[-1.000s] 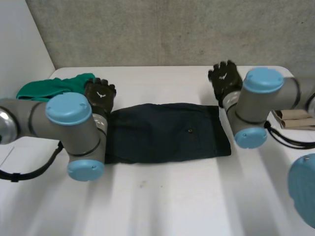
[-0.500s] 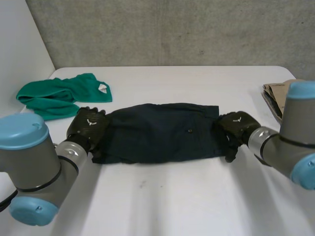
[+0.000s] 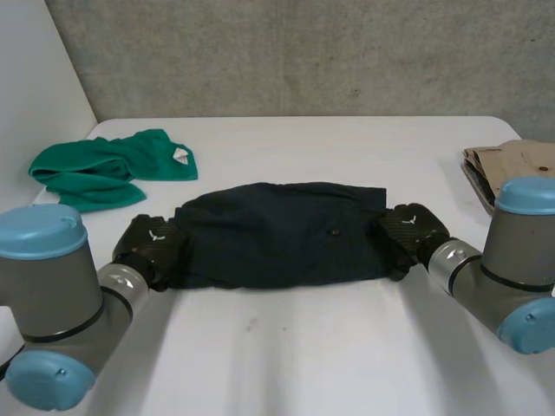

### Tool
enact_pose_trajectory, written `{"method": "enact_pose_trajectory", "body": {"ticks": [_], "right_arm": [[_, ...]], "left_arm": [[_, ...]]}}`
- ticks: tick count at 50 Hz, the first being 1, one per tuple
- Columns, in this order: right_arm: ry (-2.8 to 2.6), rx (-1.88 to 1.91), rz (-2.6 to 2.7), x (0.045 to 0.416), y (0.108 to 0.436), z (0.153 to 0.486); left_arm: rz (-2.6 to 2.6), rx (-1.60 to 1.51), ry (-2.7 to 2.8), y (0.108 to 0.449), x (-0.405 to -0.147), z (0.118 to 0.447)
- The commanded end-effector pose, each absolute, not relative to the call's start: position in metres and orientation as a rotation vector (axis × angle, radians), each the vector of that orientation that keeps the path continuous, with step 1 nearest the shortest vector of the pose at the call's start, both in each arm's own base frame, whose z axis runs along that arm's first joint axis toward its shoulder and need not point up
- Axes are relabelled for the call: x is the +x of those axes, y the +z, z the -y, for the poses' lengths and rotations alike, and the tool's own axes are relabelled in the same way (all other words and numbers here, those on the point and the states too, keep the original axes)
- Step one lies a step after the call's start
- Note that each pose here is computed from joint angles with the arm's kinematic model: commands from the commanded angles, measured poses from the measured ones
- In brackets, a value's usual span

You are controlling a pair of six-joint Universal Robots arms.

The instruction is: Fold the laundry.

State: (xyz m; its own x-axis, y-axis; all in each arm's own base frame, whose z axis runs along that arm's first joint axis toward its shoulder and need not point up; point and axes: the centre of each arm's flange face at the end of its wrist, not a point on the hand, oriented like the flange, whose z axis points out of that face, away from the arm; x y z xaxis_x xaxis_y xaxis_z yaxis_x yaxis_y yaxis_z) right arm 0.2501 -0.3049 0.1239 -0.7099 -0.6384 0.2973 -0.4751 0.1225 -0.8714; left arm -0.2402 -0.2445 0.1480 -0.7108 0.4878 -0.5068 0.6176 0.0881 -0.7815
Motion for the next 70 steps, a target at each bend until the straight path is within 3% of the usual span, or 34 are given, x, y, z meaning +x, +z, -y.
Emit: {"method": "enact_pose_trajectory", "body": {"ticks": [1, 10, 15, 26, 29, 35, 40, 46, 52, 70], "right_arm": [[-1.648, -1.128, -2.232, 0.254, 0.112, 0.309], [-1.743, -1.091, -2.229, 0.244, 0.131, 0.313], [-1.852, -0.995, -2.291, 0.205, 0.159, 0.328], [-1.946, -1.018, -2.485, 0.132, 0.167, 0.355], [-2.054, -1.215, -2.378, 0.148, 0.188, 0.355], [-2.100, -1.249, -2.171, 0.202, 0.214, 0.334], [-1.895, -0.990, -2.139, 0.231, 0.204, 0.308], [-1.738, -0.850, -2.192, 0.232, 0.180, 0.295], [-1.620, -0.878, -2.271, 0.232, 0.140, 0.295], [-1.618, -0.926, -2.255, 0.242, 0.115, 0.307]], "left_arm": [[-2.245, 1.152, -1.675, 0.159, -0.238, 0.234], [-2.208, 1.100, -1.770, 0.180, -0.238, 0.234], [-2.182, 1.077, -1.827, 0.193, -0.238, 0.232], [-2.170, 1.088, -1.861, 0.200, -0.242, 0.226], [-2.176, 1.075, -1.888, 0.202, -0.245, 0.226], [-2.197, 1.041, -1.933, 0.207, -0.248, 0.227], [-2.216, 1.034, -1.936, 0.206, -0.249, 0.225], [-2.225, 1.048, -1.935, 0.204, -0.251, 0.221], [-2.242, 1.033, -1.945, 0.204, -0.251, 0.222], [-2.281, 1.017, -1.931, 0.198, -0.251, 0.222]]}}
